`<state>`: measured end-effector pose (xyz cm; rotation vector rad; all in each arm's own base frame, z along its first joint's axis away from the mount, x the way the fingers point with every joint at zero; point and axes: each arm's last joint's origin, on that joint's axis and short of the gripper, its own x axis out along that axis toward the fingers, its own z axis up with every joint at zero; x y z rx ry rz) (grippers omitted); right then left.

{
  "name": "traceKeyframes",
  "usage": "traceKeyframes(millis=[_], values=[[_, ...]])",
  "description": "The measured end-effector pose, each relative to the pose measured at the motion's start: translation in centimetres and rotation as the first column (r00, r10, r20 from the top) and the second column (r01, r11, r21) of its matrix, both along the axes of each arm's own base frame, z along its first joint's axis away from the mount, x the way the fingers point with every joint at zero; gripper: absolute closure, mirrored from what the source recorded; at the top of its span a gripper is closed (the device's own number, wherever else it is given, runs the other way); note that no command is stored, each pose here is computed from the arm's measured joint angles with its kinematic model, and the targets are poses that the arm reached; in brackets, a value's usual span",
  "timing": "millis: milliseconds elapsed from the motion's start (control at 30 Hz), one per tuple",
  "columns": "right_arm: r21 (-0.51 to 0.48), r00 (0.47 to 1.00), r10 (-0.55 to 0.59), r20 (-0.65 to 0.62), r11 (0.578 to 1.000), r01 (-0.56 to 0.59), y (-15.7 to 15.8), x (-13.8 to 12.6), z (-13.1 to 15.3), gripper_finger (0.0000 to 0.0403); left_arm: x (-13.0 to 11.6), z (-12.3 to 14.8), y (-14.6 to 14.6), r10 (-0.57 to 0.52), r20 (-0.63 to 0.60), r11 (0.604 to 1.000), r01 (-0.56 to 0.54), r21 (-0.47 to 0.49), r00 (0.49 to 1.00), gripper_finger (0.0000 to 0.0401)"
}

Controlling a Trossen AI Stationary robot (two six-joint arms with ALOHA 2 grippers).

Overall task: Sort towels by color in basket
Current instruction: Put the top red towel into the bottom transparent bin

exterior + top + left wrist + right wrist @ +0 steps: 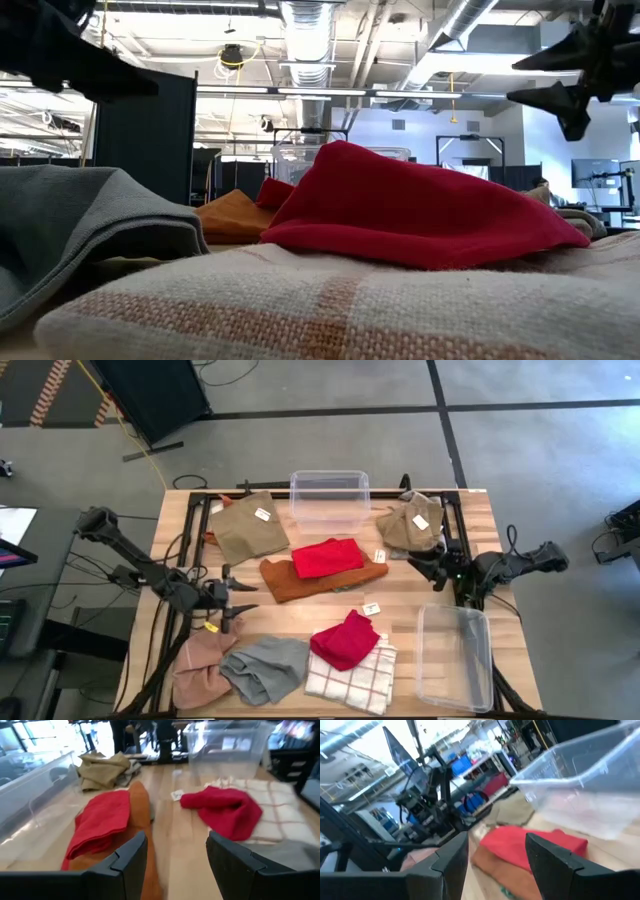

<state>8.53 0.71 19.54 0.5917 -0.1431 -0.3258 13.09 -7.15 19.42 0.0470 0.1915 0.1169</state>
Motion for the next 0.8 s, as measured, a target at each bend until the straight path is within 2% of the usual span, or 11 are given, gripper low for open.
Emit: traceKeyframes(millis=[167, 267, 400, 800], values=[[0.031, 1.000, 0.004, 0.019, 0.999, -0.005, 0.0, 0.0, 0.1, 0.0180, 1.5, 0.1, -0.4, -0.021, -0.078, 0.999, 0.024, 0.033, 0.997, 0.0209], [0.066, 0.996, 0.075, 0.057, 0.995, -0.078, 0.3, 0.2, 0.2, 0.0180, 2.5, 0.3, -0.9, -0.055, -0.116, 0.997, 0.061, 0.053, 0.992, 0.0209], [0.020, 0.969, 0.225, 0.106, 0.973, -0.228, 0.9, 0.5, 0.4, 0.0180, 3.9, 0.7, -1.3, -0.054, -0.151, 0.992, 0.070, 0.104, 0.987, 0.0209], [-0.101, 0.935, 0.295, 0.198, 0.955, -0.280, 1.8, 1.1, 1.9, 0.0180, 7.1, 2.0, -2.0, -0.030, -0.187, 0.980, 0.066, 0.190, 0.982, 0.0209]])
